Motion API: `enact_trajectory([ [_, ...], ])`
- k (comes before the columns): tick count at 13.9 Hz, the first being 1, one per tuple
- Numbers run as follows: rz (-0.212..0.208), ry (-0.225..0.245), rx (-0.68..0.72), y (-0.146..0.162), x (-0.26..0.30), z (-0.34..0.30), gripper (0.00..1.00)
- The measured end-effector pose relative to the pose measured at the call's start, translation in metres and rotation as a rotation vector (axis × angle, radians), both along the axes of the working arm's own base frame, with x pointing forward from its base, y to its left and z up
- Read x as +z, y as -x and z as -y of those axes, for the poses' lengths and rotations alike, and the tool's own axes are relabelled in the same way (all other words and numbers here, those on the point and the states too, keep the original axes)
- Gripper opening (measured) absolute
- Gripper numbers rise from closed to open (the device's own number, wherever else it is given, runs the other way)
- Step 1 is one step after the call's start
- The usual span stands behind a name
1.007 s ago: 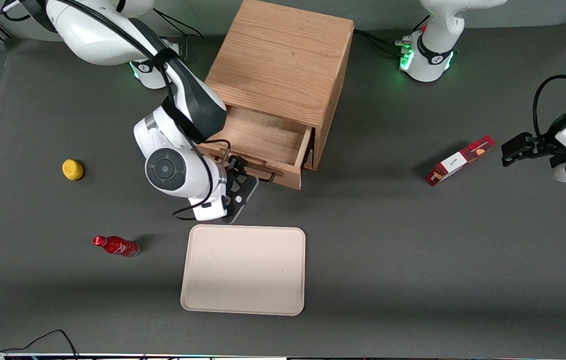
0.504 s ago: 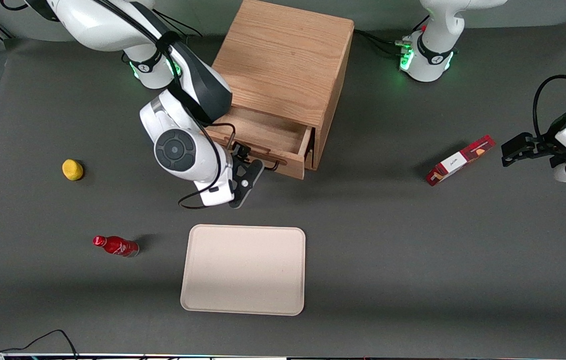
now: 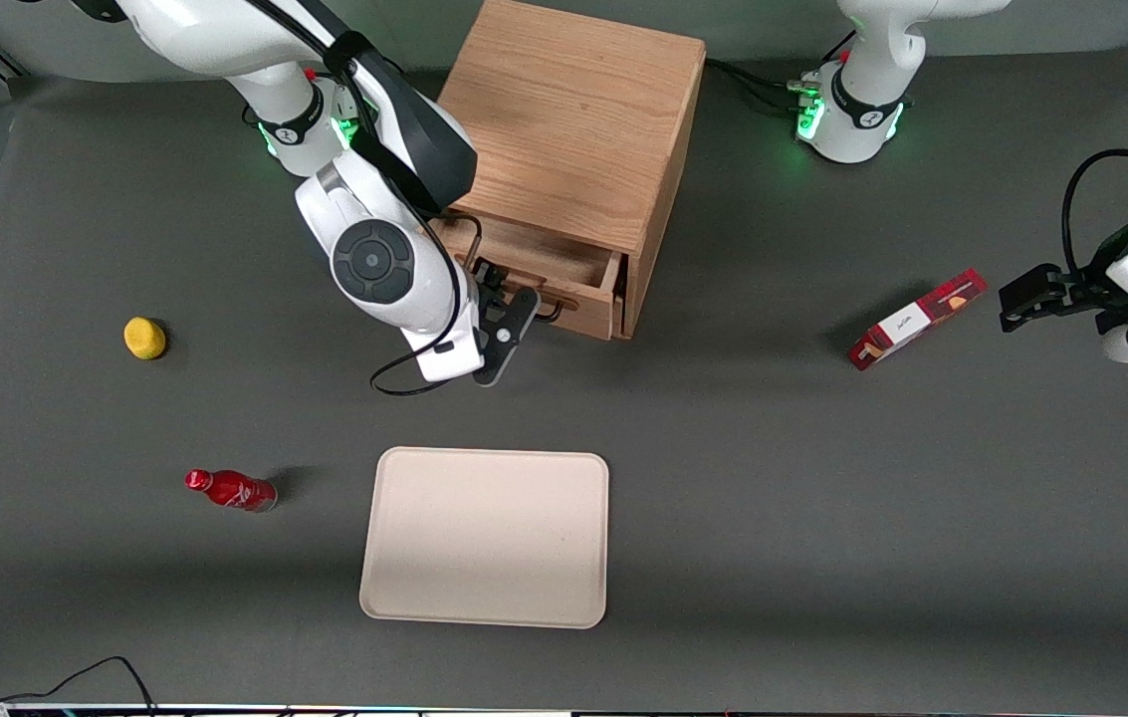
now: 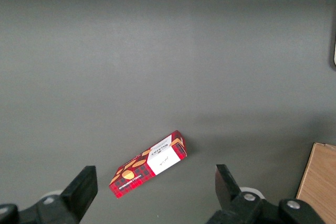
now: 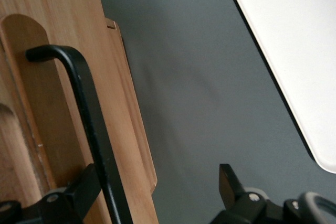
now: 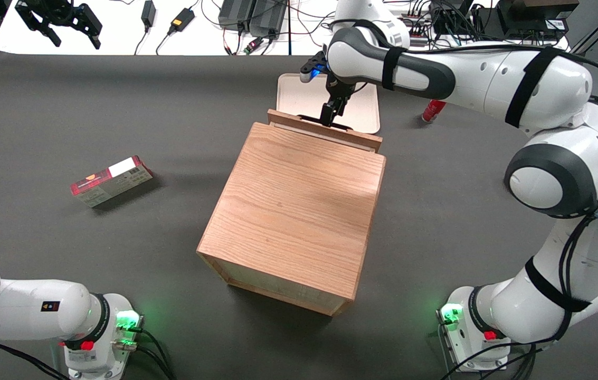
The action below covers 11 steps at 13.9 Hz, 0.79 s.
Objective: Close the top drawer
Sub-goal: 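Keep pushing the drawer with the right gripper until flush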
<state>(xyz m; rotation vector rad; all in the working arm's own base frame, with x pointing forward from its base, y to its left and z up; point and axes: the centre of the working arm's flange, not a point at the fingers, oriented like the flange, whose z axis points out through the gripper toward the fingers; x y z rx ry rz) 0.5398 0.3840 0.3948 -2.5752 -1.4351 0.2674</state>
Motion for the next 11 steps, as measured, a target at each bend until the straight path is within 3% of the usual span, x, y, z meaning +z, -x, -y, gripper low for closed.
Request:
enact_trajectory([
  [11, -0.011, 0.020, 0.028, 0.036, 0.002, -0.020, 1.00],
])
